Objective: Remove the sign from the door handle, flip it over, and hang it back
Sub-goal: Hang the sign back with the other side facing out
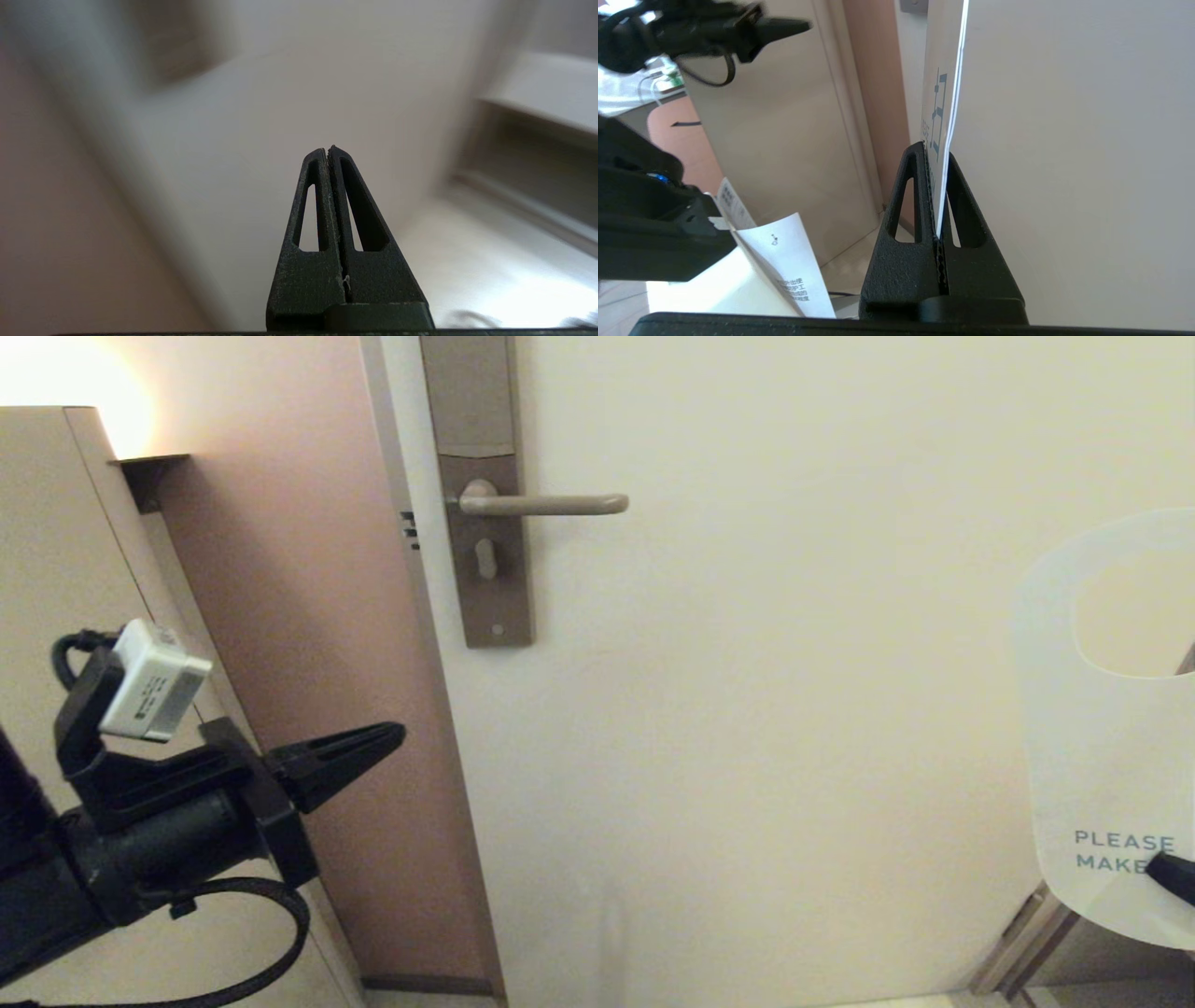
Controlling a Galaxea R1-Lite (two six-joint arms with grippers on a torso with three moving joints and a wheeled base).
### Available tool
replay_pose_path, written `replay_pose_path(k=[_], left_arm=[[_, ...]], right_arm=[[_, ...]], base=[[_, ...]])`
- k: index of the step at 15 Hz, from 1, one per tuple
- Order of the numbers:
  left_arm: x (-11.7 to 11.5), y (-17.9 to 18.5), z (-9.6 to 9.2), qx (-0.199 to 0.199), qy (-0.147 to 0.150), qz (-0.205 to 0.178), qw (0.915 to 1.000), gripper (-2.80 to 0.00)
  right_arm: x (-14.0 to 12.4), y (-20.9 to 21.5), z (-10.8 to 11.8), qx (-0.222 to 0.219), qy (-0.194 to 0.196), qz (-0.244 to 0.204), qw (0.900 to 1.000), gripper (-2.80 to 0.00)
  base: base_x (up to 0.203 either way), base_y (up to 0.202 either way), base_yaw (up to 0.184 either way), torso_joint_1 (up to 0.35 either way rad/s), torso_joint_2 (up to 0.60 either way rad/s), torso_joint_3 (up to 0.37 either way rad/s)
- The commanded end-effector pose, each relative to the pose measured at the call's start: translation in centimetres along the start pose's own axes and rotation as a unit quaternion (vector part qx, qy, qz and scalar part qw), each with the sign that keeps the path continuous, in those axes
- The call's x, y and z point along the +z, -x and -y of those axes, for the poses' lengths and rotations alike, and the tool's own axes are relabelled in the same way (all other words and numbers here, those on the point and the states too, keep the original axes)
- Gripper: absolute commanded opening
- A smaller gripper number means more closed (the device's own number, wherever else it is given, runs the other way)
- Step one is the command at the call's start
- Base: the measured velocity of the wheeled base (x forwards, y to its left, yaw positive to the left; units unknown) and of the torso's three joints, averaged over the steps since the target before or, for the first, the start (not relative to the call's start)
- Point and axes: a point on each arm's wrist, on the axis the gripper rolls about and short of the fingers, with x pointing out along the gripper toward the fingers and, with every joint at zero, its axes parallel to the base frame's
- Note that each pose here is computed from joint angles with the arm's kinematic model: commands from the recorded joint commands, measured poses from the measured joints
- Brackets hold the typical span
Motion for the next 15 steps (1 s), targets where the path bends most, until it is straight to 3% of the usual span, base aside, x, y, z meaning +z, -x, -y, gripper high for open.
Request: replay_pose_path(k=[1, 3, 6, 15], left_arm=[[-1.3, 3.5, 0.0, 0.076, -0.002, 0.003, 0.9971, -2.80], [-3.0, 5.8, 0.6, 0.125, -0.002, -0.008, 0.9921, -2.80], [-4.2, 7.8, 0.0, 0.240, -0.001, -0.019, 0.9706, -2.80], [-8.4, 13.5, 4.0, 0.281, 0.008, -0.053, 0.9582, -2.80]], right_arm=[[0.0, 0.1, -0.1, -0.002, 0.001, 0.003, 1.000, -2.80], [-0.1, 0.1, 0.0, -0.005, 0.000, 0.002, 1.000, -2.80], [-0.3, 0.1, 0.0, -0.005, -0.002, 0.000, 1.000, -2.80], [-0.7, 0.1, 0.1, -0.006, -0.006, -0.005, 1.000, -2.80]], base=[[0.000, 0.000, 0.000, 0.000, 0.00, 0.000], [0.000, 0.000, 0.000, 0.000, 0.00, 0.000], [0.000, 0.000, 0.000, 0.000, 0.00, 0.000], [0.000, 0.000, 0.000, 0.000, 0.00, 0.000]])
